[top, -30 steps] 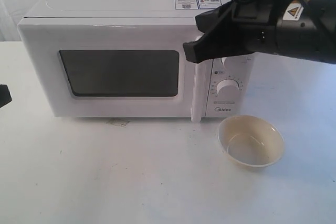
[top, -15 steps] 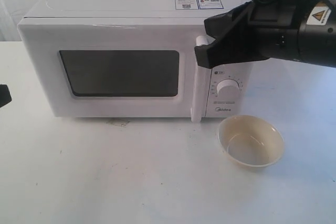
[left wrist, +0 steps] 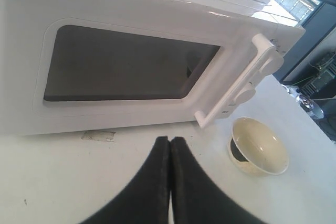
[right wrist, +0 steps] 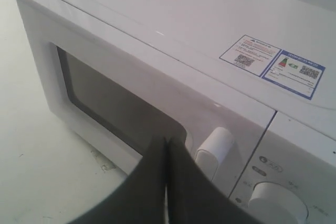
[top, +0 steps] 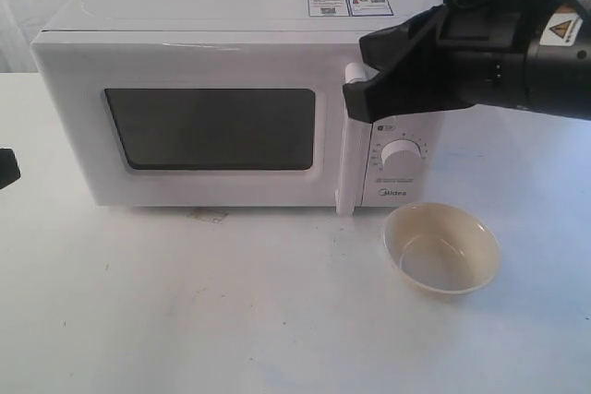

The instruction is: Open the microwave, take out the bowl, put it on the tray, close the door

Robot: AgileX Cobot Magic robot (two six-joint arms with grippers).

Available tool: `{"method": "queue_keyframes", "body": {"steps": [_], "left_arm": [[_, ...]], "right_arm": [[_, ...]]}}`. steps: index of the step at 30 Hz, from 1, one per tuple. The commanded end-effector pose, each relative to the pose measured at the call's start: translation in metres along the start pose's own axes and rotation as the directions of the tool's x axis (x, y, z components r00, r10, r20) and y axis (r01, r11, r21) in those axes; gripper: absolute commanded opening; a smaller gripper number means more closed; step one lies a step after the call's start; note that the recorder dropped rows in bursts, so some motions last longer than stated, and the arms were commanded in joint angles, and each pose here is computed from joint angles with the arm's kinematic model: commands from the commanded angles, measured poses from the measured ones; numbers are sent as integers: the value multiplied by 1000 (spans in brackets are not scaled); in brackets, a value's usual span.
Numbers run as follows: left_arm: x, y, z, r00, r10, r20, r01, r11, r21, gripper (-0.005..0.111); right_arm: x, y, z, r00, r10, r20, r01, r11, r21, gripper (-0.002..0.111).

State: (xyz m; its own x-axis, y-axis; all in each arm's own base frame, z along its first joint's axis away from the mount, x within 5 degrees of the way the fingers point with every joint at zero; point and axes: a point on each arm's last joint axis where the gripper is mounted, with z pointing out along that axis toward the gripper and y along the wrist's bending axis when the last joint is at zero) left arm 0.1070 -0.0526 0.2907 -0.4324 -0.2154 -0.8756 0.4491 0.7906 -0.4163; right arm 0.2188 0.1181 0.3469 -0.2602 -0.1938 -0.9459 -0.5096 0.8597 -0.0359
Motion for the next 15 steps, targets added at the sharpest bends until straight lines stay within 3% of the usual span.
{"method": "queue_keyframes", "body": {"steps": [1,8,15], "left_arm": [[1,-2,-1,1000,-7,5,7,1000,13,0],[-1,0,-1,1000,-7,18,7,1000,-4,0],[-1,0,-1,1000,-7,18,7,1000,-4,0]], "right_arm": [[-1,0,-15,998,-45,32,45,999,8,0],[21,-23,-78,991,-49,125,27,985,172,0],[104,-29,-134,985,-67,162,-7,908,419,0]]}}
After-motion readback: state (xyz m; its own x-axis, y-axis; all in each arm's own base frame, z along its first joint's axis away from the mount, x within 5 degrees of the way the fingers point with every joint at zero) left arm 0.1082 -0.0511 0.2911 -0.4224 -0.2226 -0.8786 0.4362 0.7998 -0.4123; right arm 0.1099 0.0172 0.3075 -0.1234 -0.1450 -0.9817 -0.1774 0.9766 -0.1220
